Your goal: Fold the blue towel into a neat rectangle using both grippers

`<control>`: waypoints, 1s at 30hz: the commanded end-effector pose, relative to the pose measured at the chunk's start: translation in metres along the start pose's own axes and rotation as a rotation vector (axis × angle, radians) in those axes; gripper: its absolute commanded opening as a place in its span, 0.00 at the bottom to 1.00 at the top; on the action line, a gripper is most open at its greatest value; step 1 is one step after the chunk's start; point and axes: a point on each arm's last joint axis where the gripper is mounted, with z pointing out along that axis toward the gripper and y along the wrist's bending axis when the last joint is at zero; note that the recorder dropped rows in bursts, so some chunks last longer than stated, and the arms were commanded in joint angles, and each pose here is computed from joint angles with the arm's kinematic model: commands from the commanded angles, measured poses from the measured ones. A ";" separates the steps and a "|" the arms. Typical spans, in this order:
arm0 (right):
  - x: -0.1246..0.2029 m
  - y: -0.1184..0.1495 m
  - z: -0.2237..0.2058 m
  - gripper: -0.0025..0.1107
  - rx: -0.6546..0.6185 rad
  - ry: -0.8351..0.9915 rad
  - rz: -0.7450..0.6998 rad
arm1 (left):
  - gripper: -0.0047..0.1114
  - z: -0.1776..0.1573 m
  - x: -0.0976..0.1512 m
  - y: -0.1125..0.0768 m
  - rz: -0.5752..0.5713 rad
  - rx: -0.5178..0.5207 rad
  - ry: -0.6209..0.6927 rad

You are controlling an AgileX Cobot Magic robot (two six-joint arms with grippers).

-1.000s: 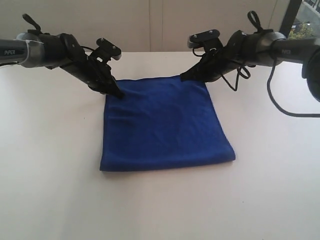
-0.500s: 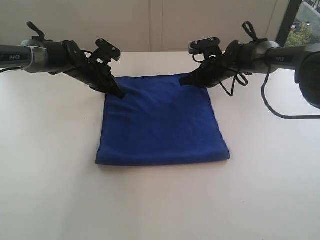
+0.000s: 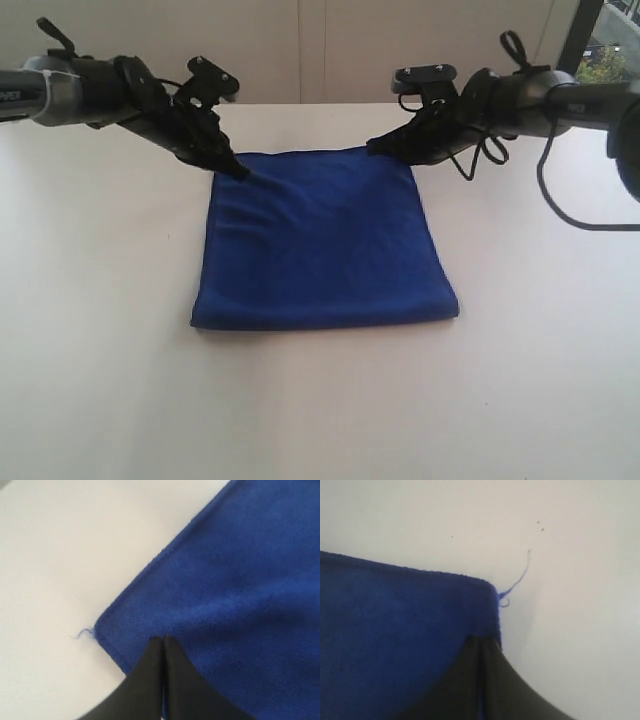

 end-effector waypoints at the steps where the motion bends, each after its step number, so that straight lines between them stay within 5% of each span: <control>1: -0.014 -0.010 -0.030 0.02 -0.004 0.005 0.028 | 0.04 -0.031 -0.015 0.002 -0.054 0.027 -0.011; 9: 0.005 -0.009 -0.076 0.02 0.006 0.054 -0.029 | 0.04 -0.067 -0.011 0.000 -0.104 0.149 0.156; 15: 0.026 0.000 -0.121 0.02 0.000 0.091 -0.055 | 0.04 -0.081 0.005 -0.020 -0.117 0.232 0.264; 22: 0.066 0.026 -0.167 0.02 -0.035 0.145 -0.071 | 0.04 -0.099 0.039 -0.071 -0.117 0.288 0.329; 30: 0.115 0.069 -0.158 0.02 -0.100 0.250 -0.143 | 0.04 -0.103 0.063 -0.134 -0.064 0.319 0.354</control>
